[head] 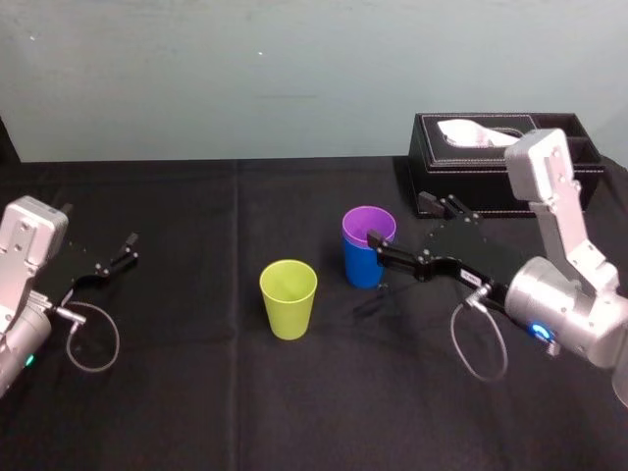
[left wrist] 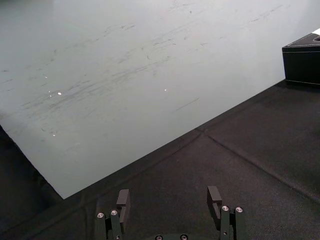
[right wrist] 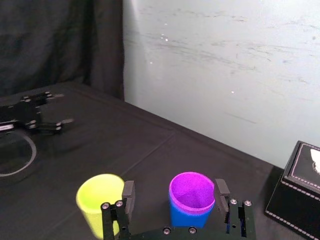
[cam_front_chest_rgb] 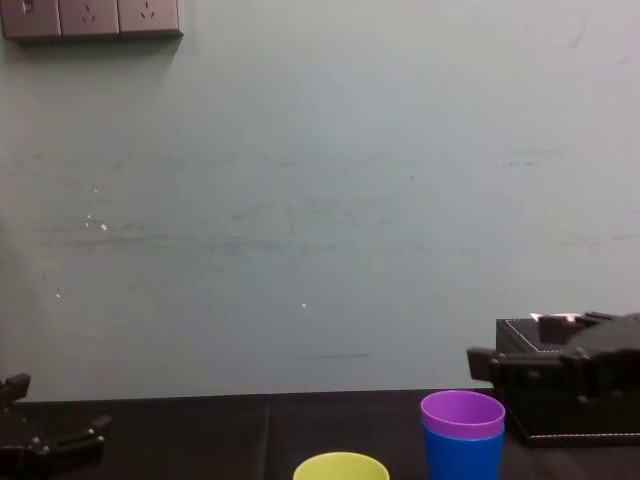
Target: Stack the three plastic cups sequentially using one hand.
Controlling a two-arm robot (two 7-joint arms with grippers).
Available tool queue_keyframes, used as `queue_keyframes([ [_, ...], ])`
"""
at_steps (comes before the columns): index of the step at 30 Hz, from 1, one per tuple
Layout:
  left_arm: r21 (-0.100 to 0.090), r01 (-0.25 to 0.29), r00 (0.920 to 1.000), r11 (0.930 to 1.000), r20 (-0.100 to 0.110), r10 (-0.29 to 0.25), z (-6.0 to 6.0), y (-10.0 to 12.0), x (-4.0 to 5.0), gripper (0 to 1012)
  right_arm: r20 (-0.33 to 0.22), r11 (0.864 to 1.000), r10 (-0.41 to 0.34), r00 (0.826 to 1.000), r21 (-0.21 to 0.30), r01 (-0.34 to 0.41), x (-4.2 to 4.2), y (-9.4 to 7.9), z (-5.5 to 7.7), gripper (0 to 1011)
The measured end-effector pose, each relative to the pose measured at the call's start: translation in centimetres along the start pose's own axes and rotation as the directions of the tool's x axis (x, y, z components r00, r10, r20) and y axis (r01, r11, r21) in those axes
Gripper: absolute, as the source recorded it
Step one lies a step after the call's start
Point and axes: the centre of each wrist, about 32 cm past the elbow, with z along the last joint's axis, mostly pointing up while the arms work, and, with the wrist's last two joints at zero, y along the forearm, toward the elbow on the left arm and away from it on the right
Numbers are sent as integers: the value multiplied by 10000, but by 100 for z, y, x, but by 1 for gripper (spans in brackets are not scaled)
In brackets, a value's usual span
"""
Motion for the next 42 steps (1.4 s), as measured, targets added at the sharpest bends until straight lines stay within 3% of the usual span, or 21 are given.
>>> queue_keyframes([
  [8,0,-1,10000,10000,0,1,0,0,0,1010,38,9985,544,9985,-76,-544,-131,-276,-111,1000],
  [14,0,-1,10000,10000,0,1,0,0,0,1010,-51,9947,973,9952,-324,-974,-249,-338,-229,1000],
  [26,1,-1,10000,10000,0,1,0,0,0,1010,-258,9885,1358,9904,-640,-1372,-435,-277,-448,1000],
  [42,0,0,10000,10000,0,0,0,0,0,1010,-274,9870,1307,9910,-902,-1327,-522,-83,-596,1000],
])
